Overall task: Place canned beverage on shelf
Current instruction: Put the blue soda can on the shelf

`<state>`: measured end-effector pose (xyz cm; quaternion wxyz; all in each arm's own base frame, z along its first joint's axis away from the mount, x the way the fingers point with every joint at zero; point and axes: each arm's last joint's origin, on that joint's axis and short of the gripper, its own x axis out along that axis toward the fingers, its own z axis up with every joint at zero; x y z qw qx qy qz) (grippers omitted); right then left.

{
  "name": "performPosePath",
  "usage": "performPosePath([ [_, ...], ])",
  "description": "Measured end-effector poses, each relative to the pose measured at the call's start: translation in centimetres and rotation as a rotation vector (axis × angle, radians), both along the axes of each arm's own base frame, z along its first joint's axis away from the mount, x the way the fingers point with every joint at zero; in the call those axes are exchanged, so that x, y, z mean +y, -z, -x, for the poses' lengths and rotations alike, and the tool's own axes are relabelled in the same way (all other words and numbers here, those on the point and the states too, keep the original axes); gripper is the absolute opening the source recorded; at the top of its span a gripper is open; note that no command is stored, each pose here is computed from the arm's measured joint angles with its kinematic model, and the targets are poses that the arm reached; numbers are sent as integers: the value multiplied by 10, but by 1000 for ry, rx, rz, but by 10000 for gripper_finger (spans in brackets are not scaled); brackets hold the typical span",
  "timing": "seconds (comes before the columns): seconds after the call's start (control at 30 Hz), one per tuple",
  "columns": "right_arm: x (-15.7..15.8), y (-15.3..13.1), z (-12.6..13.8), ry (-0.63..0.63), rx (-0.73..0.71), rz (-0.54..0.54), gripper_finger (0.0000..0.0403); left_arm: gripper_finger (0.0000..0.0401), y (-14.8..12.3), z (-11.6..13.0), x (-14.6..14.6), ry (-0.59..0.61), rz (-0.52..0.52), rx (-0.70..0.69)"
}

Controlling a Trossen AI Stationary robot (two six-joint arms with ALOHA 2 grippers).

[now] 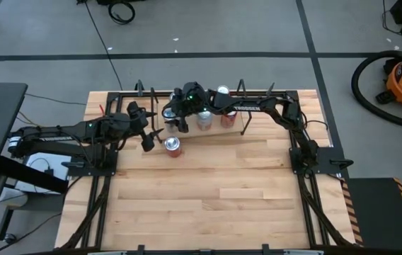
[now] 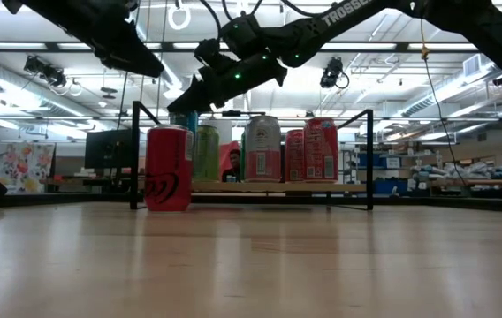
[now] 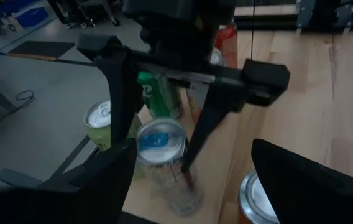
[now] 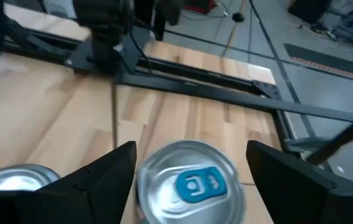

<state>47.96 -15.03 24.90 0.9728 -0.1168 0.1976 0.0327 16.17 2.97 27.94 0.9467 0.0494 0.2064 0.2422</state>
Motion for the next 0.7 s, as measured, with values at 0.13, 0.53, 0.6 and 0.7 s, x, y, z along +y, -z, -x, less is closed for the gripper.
performPosePath([
  [0.13, 0, -8, 0, 2, 22, 19, 316, 329, 2, 1, 0, -5, 13, 23],
  [0.53, 7, -20, 4, -17, 180, 58, 316, 329, 4, 2, 0, -12, 30, 32],
  [0.6, 10, -23, 4, -15, 196, 59, 316, 329, 4, 2, 0, -15, 36, 28],
  [0.7, 15, -29, 3, 19, 217, 71, 316, 329, 4, 2, 0, -18, 40, 25],
])
